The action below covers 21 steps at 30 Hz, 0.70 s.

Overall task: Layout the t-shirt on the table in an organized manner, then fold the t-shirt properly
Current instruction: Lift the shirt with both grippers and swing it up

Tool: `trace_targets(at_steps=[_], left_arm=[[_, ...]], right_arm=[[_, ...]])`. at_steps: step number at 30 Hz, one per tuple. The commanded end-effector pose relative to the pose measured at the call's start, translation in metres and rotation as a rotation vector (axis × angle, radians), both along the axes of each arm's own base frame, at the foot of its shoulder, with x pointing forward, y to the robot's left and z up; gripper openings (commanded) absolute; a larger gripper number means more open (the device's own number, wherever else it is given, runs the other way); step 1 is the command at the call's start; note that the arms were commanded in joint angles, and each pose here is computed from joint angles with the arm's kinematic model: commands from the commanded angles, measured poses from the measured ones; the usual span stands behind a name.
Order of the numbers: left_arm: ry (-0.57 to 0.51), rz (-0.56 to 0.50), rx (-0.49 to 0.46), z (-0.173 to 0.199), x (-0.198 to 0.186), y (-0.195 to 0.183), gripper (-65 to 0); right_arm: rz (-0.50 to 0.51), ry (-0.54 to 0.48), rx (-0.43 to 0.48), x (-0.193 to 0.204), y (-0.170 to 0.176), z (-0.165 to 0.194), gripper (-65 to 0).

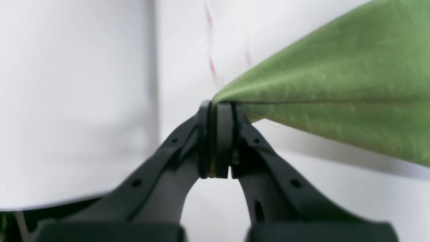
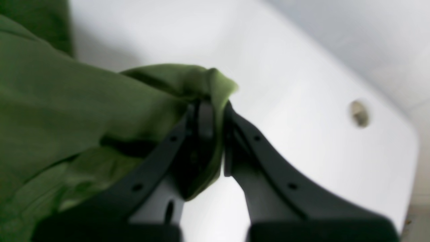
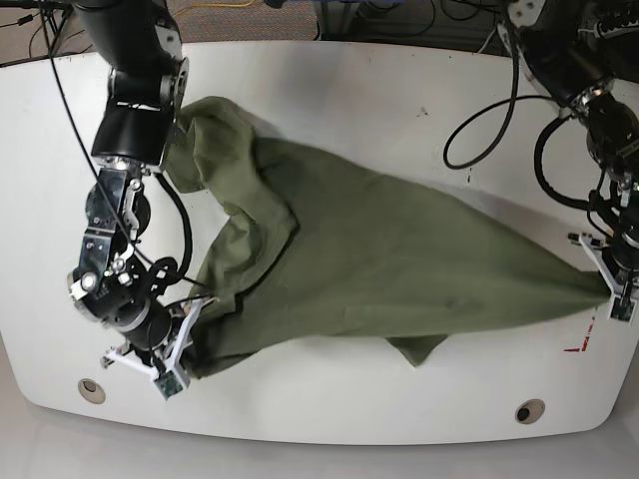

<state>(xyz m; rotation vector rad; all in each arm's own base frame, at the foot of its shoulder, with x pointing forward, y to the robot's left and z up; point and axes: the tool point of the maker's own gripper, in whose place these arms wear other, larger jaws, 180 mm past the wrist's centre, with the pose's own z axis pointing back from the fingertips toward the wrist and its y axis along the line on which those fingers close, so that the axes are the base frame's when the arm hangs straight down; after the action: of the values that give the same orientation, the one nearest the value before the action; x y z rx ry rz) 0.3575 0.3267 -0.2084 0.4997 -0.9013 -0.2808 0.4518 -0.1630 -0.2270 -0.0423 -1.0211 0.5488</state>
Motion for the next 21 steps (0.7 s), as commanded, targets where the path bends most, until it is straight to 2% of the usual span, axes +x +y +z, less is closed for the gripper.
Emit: trace_targets(at_steps=[1, 6, 10, 13, 19, 21], left_arm=[[-0.090, 0.008, 0.038, 0.036, 0.018, -0.003, -65.0], [-0.209, 0.023, 0.073, 0.090, 0.042, -0.008, -65.0], [-0.339, 0.022, 0.108, 0.150, 0.058, -0.013, -65.0], [-0.422, 0.016, 0.131, 0.191, 0.065, -0.019, -65.0], [-0.549, 0.069, 0.198, 0.277, 0.058, -0.014, -65.0], [-0.585, 0.079, 0.204, 0.297, 0.054, -0.013, -65.0]], right_arm=[[-0.004, -0.127, -0.014, 0.024, -0.012, 0.056, -62.1], [-0.005, -0.224, -0.067, 0.043, -0.024, 0.112, -62.0], [-0.005, -0.304, -0.179, 0.056, -0.032, 0.176, -62.0], [-0.012, -0.382, -0.228, 0.058, -0.037, 0.222, -62.0], [-0.070, -0.522, -0.337, 0.046, -0.053, 0.319, -61.8], [-0.085, -0.546, -0.365, 0.042, -0.055, 0.340, -61.8]])
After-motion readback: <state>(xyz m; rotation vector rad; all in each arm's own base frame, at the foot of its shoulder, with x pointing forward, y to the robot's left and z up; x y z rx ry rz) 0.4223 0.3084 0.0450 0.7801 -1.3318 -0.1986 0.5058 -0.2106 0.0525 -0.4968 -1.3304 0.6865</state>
